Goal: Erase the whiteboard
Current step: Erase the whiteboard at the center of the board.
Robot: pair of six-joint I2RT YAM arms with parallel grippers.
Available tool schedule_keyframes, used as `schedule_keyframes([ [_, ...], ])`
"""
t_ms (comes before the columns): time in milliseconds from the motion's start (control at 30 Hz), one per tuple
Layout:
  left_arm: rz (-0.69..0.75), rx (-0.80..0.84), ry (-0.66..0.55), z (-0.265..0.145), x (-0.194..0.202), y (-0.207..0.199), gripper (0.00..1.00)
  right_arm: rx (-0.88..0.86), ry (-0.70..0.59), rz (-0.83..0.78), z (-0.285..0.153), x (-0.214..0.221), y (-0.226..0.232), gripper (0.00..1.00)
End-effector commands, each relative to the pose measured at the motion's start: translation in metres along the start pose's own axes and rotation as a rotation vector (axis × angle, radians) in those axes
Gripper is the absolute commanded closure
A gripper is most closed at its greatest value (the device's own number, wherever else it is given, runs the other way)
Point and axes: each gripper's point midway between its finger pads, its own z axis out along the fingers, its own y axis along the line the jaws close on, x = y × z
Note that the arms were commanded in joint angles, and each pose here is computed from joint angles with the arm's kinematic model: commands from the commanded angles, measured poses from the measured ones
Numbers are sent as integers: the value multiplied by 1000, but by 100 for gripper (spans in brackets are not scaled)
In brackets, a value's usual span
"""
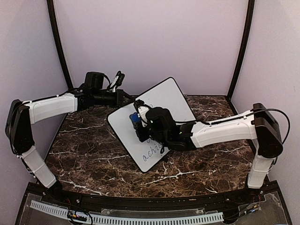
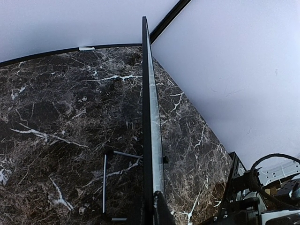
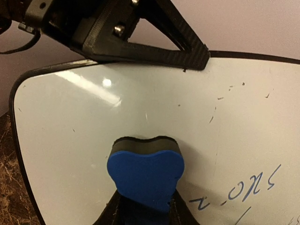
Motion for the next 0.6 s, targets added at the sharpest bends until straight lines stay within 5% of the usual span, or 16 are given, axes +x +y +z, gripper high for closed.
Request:
schedule_keyframes([
  [0,48,99,9,-7,3,-33,100,59,108,1,-8,49,-24,74],
  [167,44,109,9,-7,3,-34,100,79,128,8,-15,63,-35,74],
  [567,52,105,7,-8,2,-35,100,65,1,-16,17,-8,-30,74],
])
